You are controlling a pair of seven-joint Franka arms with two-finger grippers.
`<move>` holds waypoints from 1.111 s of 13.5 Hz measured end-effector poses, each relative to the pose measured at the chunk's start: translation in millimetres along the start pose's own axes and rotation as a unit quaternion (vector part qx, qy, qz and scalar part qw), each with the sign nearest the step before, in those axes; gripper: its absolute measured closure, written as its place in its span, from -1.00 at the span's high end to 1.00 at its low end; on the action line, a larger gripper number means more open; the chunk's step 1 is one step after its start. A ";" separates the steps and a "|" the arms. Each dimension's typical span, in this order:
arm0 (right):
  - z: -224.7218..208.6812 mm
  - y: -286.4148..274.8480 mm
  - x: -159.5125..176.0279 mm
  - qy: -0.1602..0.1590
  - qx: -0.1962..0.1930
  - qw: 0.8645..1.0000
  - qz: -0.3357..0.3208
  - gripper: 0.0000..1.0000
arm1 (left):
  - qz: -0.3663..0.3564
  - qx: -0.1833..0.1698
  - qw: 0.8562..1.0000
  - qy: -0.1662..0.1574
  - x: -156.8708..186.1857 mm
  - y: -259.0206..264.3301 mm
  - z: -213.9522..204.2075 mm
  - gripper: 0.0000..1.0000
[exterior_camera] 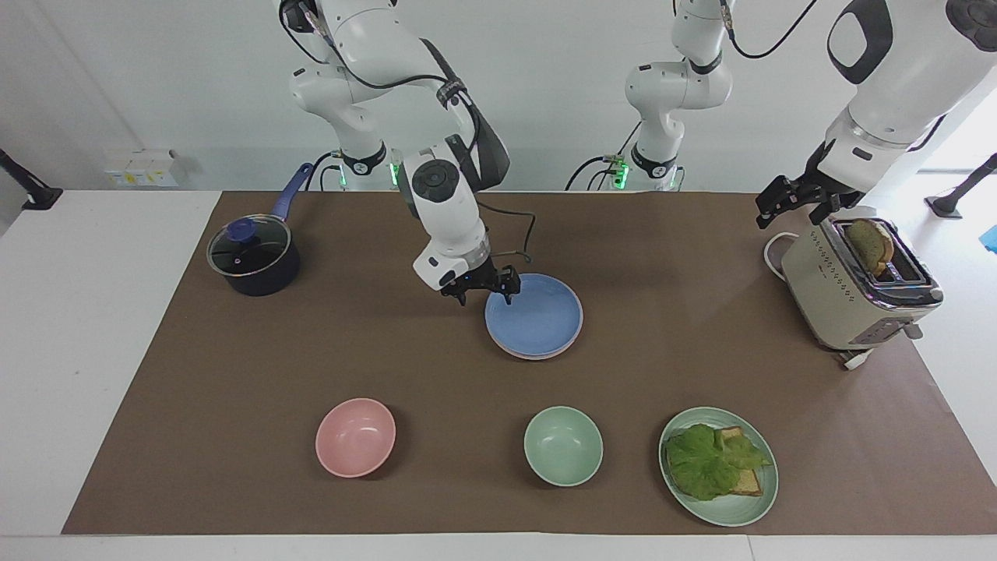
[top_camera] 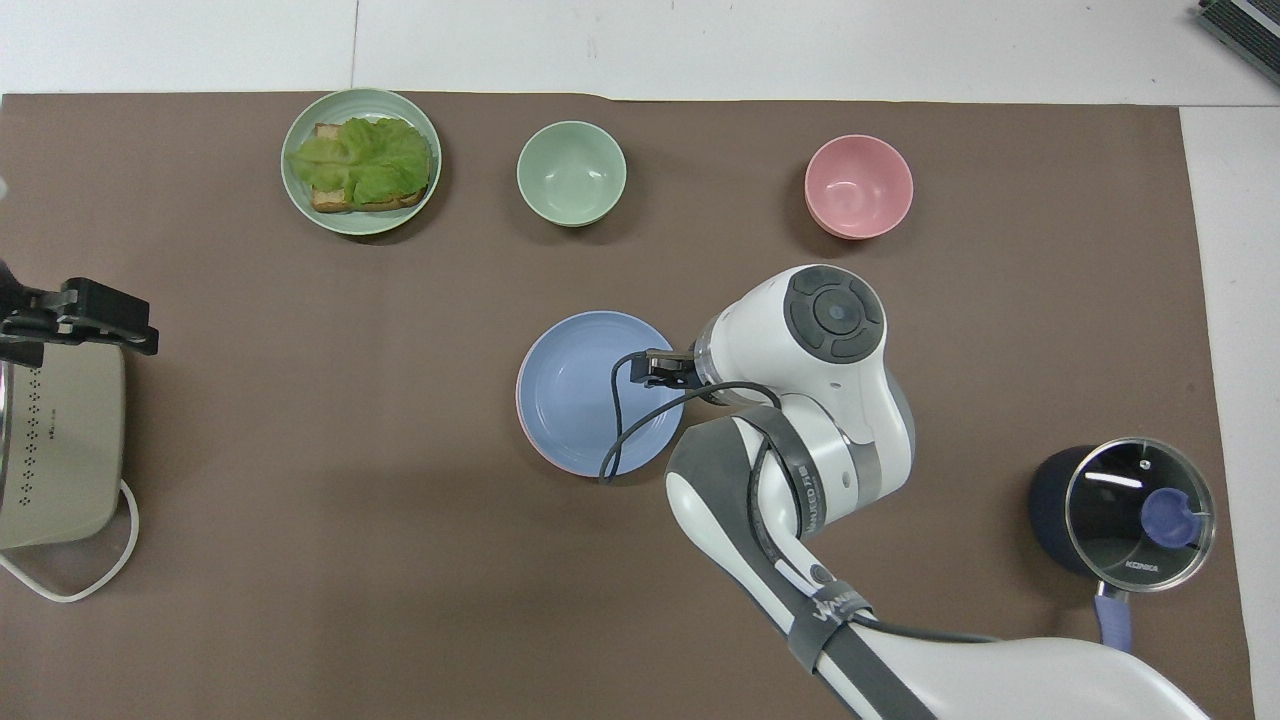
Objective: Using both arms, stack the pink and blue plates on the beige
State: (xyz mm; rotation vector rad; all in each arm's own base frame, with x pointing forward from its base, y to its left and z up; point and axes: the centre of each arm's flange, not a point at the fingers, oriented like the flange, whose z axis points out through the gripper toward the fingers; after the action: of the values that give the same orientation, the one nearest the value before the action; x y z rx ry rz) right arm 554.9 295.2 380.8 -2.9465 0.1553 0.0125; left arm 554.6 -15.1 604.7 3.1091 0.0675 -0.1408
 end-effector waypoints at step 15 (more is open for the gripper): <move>-220.7 155.0 23.9 0.080 -0.075 0.994 0.019 1.00 | 0.000 0.000 1.000 0.000 0.0 0.0 0.0 1.00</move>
State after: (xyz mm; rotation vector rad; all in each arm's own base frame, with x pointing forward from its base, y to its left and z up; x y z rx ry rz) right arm 562.1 99.5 567.7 -3.0923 0.2426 -0.2156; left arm 554.6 -15.1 604.7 3.1091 0.0676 -0.1408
